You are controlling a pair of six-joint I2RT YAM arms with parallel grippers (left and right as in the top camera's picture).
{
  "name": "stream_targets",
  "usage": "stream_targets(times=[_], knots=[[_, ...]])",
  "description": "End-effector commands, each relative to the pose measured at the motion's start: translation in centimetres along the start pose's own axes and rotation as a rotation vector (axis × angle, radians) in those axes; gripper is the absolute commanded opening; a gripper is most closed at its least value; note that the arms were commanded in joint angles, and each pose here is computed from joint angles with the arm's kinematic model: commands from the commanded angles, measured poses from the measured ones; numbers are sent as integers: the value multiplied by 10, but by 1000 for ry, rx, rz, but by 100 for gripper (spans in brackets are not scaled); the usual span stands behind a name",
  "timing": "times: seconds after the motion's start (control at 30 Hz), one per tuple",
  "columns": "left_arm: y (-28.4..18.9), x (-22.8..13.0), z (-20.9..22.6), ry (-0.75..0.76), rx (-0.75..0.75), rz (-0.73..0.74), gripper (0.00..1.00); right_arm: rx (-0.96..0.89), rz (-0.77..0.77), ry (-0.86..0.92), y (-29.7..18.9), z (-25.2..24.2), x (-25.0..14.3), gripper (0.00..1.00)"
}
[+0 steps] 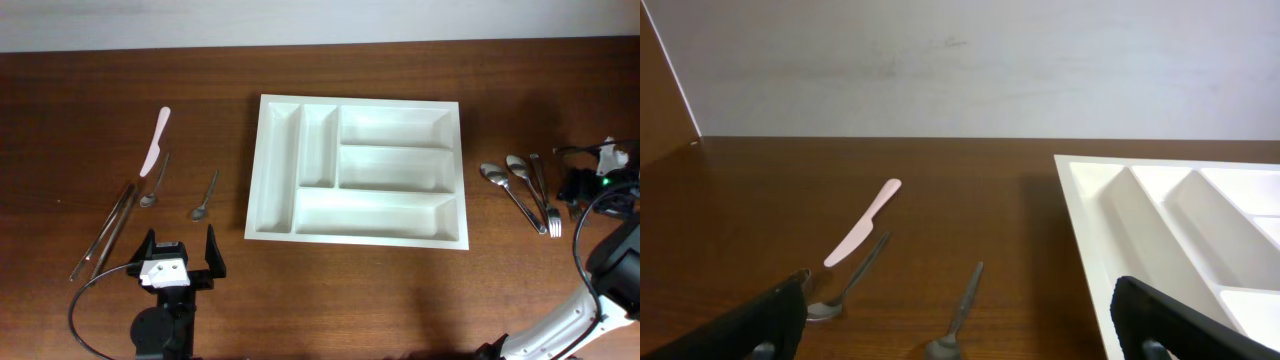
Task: Pack container
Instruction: 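Lower the right gripper and grasp the rightmost fork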
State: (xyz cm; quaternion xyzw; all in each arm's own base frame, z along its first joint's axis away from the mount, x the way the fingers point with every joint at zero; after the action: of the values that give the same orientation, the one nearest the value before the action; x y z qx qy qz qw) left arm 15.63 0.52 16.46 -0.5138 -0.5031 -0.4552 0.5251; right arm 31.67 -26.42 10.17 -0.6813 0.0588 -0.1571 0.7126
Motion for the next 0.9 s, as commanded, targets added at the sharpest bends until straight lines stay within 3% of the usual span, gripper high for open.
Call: stream_targets(times=[0.0,0.13,0.33,0.53,0.73,0.83,0.87], knots=[[0,-1,-1,-3,-15,-4,99,45,20,-5,15,4,-1,84],[0,-1,-1,-3,-15,-4,99,52,20,-10,17,4,-1,82],[0,-1,-1,-3,-15,-4,99,95,2,-9,16,7,1,51],[0,-1,-1,-3,-15,-3,99,107,-7,-10,16,8,2,48],[0,-1,-1,-3,-15,-4,99,129,-17,-10,16,10,2,34],[0,-1,-2,-3,-15,-4,99,123,-31,-12,16,9,5,34],[0,-1,-2,-3,-15,-4,99,121,-37,-13,16,9,6,40]])
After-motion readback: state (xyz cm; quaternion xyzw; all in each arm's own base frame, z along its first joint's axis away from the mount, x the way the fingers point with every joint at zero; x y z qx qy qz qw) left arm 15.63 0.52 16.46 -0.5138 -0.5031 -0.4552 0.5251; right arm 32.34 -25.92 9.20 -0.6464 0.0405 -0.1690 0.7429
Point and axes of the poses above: each gripper's point midway between its finger pads, its own y axis out along the fingers, its own z axis along the line the jaws close on, x = y × z, the point moved 9 cm from there along -y, back along the fingers, and after that the axes turned 2 degrees about -y, right-handed, at the moved point
